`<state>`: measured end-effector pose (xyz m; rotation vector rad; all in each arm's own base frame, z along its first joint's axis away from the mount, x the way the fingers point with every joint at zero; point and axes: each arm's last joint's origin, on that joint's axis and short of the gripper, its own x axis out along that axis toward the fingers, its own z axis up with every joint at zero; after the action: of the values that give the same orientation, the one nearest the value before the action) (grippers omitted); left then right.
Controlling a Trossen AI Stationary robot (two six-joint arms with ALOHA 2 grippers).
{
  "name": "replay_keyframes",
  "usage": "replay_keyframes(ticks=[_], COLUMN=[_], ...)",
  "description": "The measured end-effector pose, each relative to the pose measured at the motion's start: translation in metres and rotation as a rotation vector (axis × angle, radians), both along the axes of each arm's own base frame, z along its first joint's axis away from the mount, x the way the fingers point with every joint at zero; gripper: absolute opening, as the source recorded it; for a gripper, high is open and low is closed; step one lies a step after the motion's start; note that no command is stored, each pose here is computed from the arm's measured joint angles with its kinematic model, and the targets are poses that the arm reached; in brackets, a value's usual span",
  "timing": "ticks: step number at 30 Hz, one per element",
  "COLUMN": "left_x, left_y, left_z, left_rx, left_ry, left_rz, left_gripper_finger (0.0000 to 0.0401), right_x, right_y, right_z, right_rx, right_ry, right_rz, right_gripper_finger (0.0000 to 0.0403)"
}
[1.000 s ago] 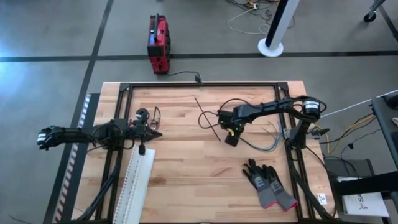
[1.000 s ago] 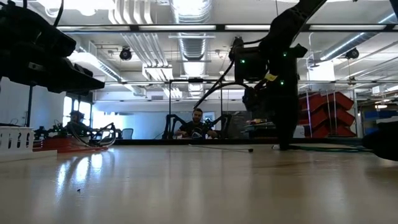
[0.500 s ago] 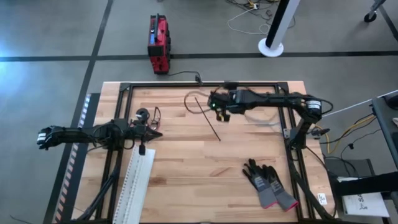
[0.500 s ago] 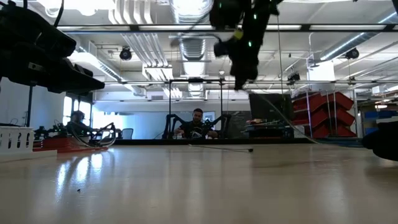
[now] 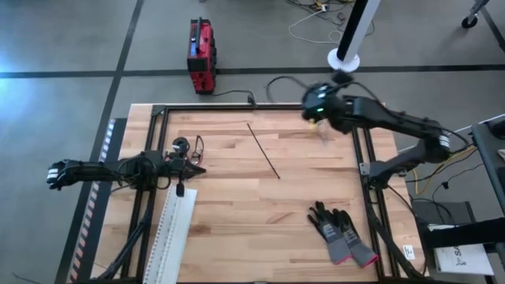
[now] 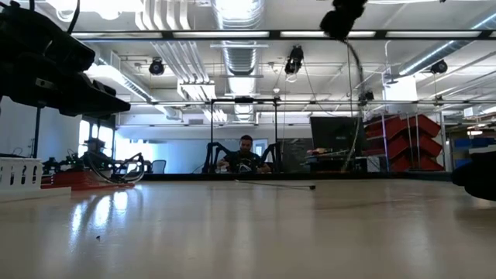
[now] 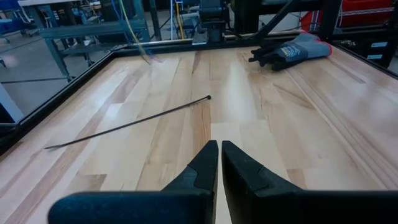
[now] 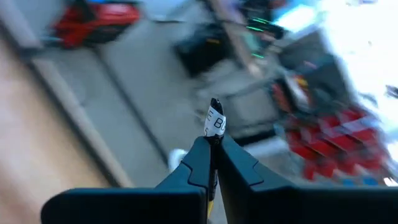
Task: Ziptie cables
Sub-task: Wrap the cables using a zip tie
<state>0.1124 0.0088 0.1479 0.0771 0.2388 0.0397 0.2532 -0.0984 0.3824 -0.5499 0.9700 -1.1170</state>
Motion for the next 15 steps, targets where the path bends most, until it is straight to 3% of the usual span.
replay_keyframes(ticks=[4,7,11,15], left_x=[0.000,0.000,0.000,0.000], left_y=[0.000,0.000,0.000,0.000], left_z=[0.000,0.000,0.000,0.000], left_rx=[0.000,0.000,0.000,0.000], left_ry=[0.000,0.000,0.000,0.000], left_rz=[0.000,0.000,0.000,0.000], left_gripper_finger=[0.0004,0.0004,0.0004,0.0004], right_x=[-0.027,-0.030,-0.012,0.024], right_y=[0.002,0.003,0.001,-0.003], right_z=[0.008,-0.003,-0.034,-0.075], right_rx=[0.008,0.036,0.102,0.218], right_ry=[-0.133,-0.187,-0.268,-0.408], right_rz=[-0.039,-0.024,0.060,0.295], right_gripper_finger=[0.0003,0.0002,0.0002,0.0002])
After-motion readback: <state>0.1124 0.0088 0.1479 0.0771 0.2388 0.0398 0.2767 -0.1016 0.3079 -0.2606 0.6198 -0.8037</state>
